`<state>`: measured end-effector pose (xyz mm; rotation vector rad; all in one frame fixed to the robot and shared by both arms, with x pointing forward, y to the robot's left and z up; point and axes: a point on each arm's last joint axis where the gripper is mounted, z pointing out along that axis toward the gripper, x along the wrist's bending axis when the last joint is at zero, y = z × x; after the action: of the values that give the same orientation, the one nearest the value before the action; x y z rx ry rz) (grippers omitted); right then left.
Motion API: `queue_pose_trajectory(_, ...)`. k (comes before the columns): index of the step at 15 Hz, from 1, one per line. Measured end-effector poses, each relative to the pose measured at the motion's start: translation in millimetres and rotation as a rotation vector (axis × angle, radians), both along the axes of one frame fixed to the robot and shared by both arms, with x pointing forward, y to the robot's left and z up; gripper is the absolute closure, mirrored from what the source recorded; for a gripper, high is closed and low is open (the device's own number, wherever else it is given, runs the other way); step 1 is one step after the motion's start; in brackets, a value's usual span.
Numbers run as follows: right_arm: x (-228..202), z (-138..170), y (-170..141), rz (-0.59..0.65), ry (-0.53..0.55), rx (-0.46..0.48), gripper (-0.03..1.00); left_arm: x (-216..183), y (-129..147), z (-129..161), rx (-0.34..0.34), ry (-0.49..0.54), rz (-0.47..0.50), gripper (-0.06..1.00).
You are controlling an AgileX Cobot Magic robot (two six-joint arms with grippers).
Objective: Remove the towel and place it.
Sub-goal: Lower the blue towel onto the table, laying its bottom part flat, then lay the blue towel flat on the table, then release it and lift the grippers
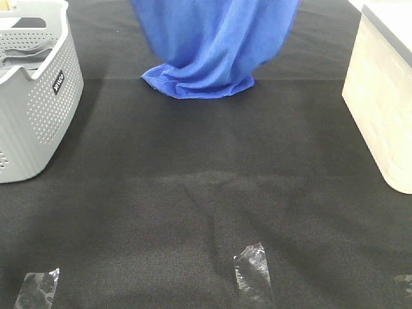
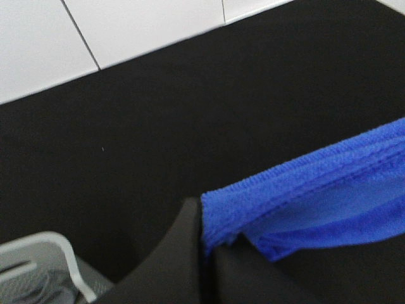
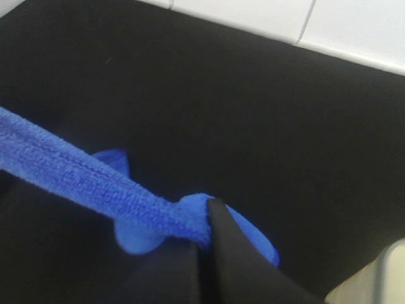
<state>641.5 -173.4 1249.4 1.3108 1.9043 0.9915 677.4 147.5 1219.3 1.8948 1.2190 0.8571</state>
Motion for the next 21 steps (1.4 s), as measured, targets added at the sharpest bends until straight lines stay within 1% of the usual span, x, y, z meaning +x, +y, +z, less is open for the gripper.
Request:
queue_pose_trajectory(1, -5, -2, 1, 0.020, 0.054, 0.009, 0.94, -5, 2, 0, 0.009, 0.040, 0.003, 0.94)
queue_pose_trajectory(2, -8, -2, 2, 0.030, 0.078, 0.016, 0.94, -8, 2, 1, -0.006, 0.062, 0.000, 0.94)
queue_pose_trajectory(3, -9, -2, 2, 0.036, 0.086, 0.021, 0.94, -11, 1, 1, -0.018, 0.077, -0.010, 0.94)
queue_pose_trajectory(6, -19, 5, 3, 0.061, 0.091, 0.056, 0.94, -27, 3, 0, -0.017, 0.147, -0.036, 0.94)
queue_pose_trajectory(8, -36, 4, 0, 0.076, 0.137, 0.067, 0.94, -49, 9, -3, -0.010, 0.222, -0.045, 0.94)
queue_pose_trajectory(9, -45, -1, -1, 0.083, 0.177, 0.070, 0.94, -63, 13, -4, 0.000, 0.251, -0.049, 0.94)
queue_pose_trajectory(11, -63, -13, -3, 0.095, 0.251, 0.063, 0.94, -98, 16, -5, -0.005, 0.306, -0.070, 0.94)
queue_pose_trajectory(13, -85, -13, -7, 0.111, 0.278, 0.074, 0.94, -125, 18, -10, -0.016, 0.351, -0.076, 0.94)
queue_pose_trajectory(15, -104, -9, -11, 0.120, 0.278, 0.084, 0.94, -149, 19, -9, -0.041, 0.369, -0.083, 0.94)
queue_pose_trajectory(17, -129, -5, -17, 0.136, 0.279, 0.106, 0.94, -172, 25, -2, -0.098, 0.356, -0.078, 0.94)
queue_pose_trajectory(19, -147, -13, -22, 0.135, 0.310, 0.107, 0.94, -186, 27, -7, -0.135, 0.387, -0.092, 0.94)
queue_pose_trajectory(21, -163, -31, -26, 0.128, 0.374, 0.112, 0.94, -196, 27, -23, -0.159, 0.459, -0.108, 0.94)
